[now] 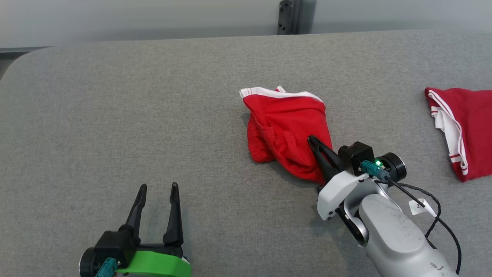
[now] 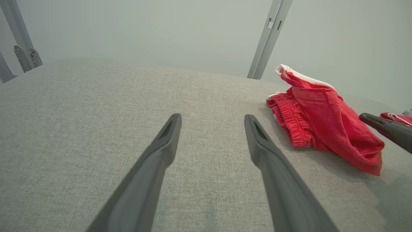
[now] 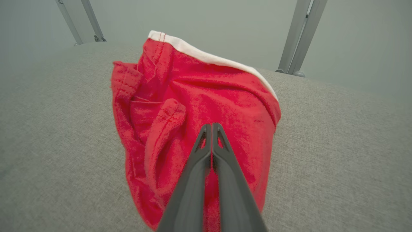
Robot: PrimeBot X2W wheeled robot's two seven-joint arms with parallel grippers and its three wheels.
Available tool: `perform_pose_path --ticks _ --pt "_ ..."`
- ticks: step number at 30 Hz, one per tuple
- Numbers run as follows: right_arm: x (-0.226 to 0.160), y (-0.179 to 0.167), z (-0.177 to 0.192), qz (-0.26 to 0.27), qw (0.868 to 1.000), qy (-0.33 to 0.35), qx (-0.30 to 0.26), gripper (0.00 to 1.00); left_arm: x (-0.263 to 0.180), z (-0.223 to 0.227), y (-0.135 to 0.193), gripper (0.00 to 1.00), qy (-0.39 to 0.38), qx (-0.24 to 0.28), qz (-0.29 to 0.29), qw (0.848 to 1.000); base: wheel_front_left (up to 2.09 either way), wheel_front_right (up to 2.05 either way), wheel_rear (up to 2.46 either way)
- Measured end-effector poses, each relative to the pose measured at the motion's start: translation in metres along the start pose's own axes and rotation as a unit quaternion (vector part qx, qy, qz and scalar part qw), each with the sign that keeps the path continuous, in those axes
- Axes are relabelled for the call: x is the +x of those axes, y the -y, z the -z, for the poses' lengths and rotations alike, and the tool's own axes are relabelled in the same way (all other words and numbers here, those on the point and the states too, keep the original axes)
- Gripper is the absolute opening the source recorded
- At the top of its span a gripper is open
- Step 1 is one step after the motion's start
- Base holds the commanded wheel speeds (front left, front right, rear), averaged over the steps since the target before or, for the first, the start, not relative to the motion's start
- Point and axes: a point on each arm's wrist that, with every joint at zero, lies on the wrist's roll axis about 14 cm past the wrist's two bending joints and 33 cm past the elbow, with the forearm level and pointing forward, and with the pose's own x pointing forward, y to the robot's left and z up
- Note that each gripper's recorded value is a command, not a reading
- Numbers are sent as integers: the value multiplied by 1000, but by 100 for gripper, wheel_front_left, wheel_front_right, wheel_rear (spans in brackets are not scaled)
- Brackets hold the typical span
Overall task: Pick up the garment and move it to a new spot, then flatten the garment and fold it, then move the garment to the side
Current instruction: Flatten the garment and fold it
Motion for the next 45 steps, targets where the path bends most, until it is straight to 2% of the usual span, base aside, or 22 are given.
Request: perform_pose_path --ticks 7,14,20,26,34,45 --pt "24 -33 32 -52 997 -54 9 0 -2 4 -15 100 -8 -1 -28 1000 0 0 0" --pt "43 -74 39 -117 991 -67 8 0 -6 2 -30 100 -6 -2 -57 998 0 0 0" --pt "44 -109 46 -174 982 -78 -8 0 -12 0 -39 100 -4 -4 -79 997 0 0 0" --pt "36 -114 43 -200 976 -75 -44 0 -19 -4 -39 100 3 -8 -83 997 0 0 0" --pt "14 -115 64 -224 964 -119 -75 0 -17 -7 -34 100 9 -11 -74 997 0 0 0" --pt "-15 -140 68 -270 952 -129 -65 0 -25 -9 -34 100 13 -12 -75 997 0 0 0"
